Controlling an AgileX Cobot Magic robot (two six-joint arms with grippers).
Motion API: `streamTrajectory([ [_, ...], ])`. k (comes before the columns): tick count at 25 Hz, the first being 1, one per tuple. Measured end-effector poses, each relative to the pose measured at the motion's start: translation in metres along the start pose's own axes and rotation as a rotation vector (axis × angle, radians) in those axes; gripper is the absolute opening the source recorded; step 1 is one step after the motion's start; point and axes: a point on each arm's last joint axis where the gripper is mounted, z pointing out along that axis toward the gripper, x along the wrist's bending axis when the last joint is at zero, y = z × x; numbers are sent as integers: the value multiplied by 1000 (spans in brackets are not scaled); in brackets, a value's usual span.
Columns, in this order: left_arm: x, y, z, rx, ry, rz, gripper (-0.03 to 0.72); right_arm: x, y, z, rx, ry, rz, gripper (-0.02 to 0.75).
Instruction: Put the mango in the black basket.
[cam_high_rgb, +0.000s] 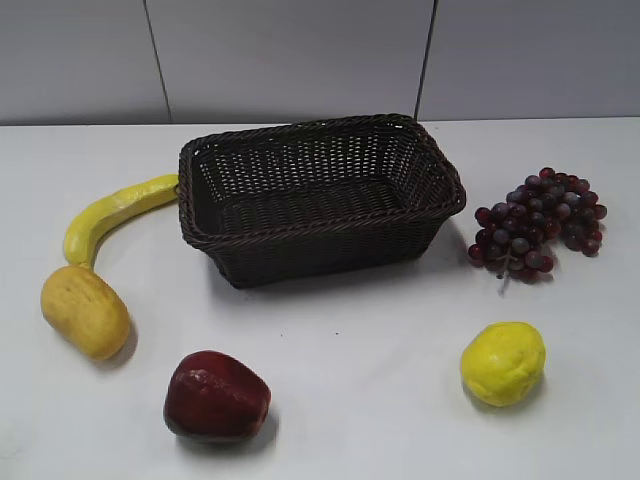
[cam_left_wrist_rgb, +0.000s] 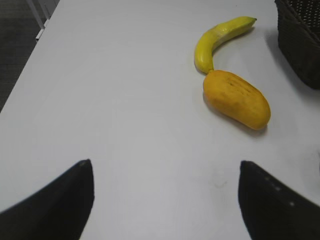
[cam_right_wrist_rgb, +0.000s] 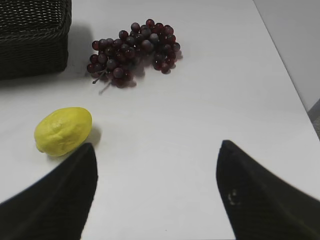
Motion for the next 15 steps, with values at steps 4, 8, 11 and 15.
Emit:
streamTrajectory([
  [4, 0, 0, 0, 0, 0, 0, 692, 0, 0, 0, 0, 0, 0, 571],
  [8, 0, 0, 0, 0, 0, 0, 692, 0, 0, 0, 0, 0, 0, 571],
  [11, 0, 0, 0, 0, 0, 0, 691, 0, 0, 0, 0, 0, 0, 571],
  [15, 0, 0, 0, -1, 0, 0, 658, 0, 0, 0, 0, 0, -1, 571],
])
